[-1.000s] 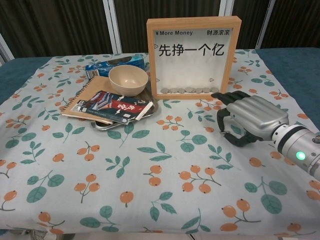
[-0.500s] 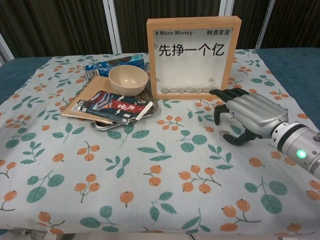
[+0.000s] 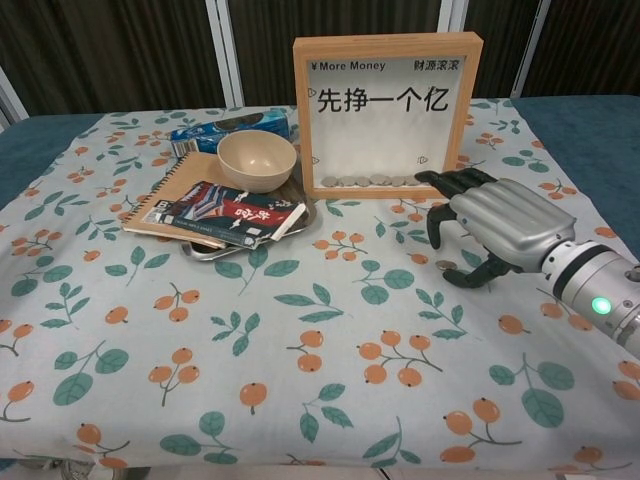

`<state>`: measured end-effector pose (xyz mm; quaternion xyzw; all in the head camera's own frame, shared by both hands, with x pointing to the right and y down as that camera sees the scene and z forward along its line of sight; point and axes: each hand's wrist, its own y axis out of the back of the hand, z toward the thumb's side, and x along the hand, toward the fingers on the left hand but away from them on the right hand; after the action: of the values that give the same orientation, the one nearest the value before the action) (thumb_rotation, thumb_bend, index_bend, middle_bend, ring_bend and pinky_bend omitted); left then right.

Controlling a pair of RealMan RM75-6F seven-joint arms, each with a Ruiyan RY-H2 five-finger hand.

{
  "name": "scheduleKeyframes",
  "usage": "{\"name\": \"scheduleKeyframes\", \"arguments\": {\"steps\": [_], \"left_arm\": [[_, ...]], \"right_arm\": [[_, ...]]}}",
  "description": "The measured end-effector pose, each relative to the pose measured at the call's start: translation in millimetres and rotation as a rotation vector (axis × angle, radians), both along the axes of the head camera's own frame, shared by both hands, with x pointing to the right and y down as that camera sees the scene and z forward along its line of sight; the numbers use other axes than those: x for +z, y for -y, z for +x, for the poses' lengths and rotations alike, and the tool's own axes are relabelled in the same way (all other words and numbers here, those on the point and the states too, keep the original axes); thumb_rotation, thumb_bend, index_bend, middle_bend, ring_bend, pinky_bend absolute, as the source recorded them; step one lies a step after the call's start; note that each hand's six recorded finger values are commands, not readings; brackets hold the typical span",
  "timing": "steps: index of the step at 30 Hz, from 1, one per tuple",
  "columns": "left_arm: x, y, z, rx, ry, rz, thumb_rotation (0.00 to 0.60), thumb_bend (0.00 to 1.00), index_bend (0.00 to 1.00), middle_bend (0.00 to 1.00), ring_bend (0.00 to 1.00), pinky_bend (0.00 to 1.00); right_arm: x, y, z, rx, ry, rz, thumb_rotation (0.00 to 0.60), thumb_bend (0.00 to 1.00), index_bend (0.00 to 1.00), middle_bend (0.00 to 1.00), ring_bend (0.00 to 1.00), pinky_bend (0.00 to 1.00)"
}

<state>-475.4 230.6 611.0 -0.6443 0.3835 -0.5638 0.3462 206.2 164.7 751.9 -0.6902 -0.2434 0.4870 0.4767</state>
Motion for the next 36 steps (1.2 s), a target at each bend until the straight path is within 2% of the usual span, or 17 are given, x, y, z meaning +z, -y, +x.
{"name": "scheduleKeyframes", "arguments": {"steps": [9, 36], "left_arm": [[2.0, -0.4, 0.0, 0.000, -0.002, -0.005, 0.600, 0.33, 0.00, 0.00, 0.00, 0.00], [2.2, -1.7, -5.2, -0.012, 0.005, -0.009, 0.600, 0.33, 0.00, 0.00, 0.00, 0.00]], "right_arm": [[0.4, 1.8, 2.2, -0.001, -0.010, 0.008, 0.600, 0.54, 0.61, 0.07, 0.00, 0.00], [5.3, 4.8, 0.8, 0.014, -0.017, 0.000, 0.600, 0.56, 0.70, 0.10, 0.00, 0.00]]}}
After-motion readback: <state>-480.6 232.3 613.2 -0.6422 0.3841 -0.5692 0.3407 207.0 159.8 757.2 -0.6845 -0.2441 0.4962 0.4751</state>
